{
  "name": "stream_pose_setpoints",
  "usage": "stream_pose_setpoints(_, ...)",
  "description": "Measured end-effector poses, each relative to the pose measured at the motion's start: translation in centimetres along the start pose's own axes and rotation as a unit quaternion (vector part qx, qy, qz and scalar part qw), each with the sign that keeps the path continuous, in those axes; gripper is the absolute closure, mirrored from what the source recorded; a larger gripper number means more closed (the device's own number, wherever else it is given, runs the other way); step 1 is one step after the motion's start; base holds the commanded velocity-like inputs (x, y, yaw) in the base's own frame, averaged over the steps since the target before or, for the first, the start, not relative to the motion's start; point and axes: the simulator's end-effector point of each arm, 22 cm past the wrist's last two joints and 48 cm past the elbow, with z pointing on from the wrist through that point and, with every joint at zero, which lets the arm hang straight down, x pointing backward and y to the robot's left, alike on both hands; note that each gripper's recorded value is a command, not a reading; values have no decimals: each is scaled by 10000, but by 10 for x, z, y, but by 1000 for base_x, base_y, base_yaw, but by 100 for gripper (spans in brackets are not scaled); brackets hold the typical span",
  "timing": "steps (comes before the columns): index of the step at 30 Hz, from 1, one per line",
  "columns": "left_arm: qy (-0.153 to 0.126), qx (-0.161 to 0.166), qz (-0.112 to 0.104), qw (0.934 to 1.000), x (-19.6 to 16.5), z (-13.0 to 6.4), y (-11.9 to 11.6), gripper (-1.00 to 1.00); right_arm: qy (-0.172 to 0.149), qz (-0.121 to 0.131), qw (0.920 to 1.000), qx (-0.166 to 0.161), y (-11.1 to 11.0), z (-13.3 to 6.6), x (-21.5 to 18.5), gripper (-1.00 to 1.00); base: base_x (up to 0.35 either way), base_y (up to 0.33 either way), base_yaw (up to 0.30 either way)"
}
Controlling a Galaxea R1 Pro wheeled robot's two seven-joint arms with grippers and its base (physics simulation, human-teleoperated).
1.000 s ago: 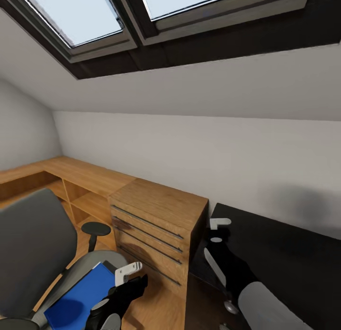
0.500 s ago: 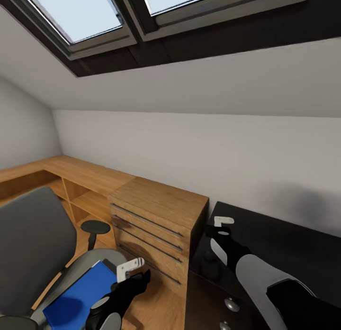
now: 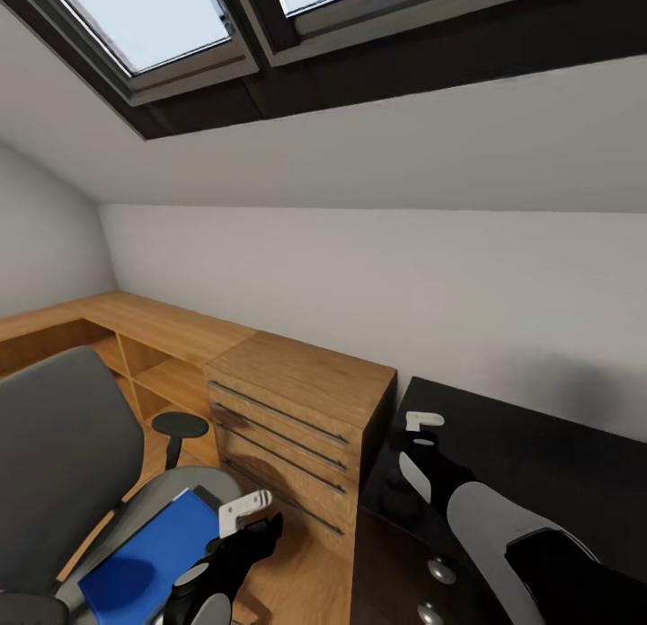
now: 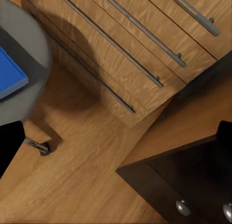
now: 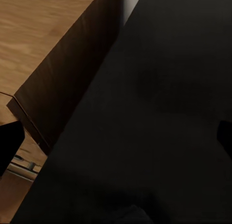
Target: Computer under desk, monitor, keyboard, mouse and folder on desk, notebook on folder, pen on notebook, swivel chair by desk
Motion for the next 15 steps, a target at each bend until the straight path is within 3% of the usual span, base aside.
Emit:
stream_pose_setpoints(10,9,-114,-7,9999,1,0,5,-100,865,186,9961,-69,2,-3,35,-100,0,0,0)
stream_pose_setpoints(15,9,-119,-8,9999,1,0,5,-100,1064,182,9941,-97,5,-5,44,-100,0,0,0)
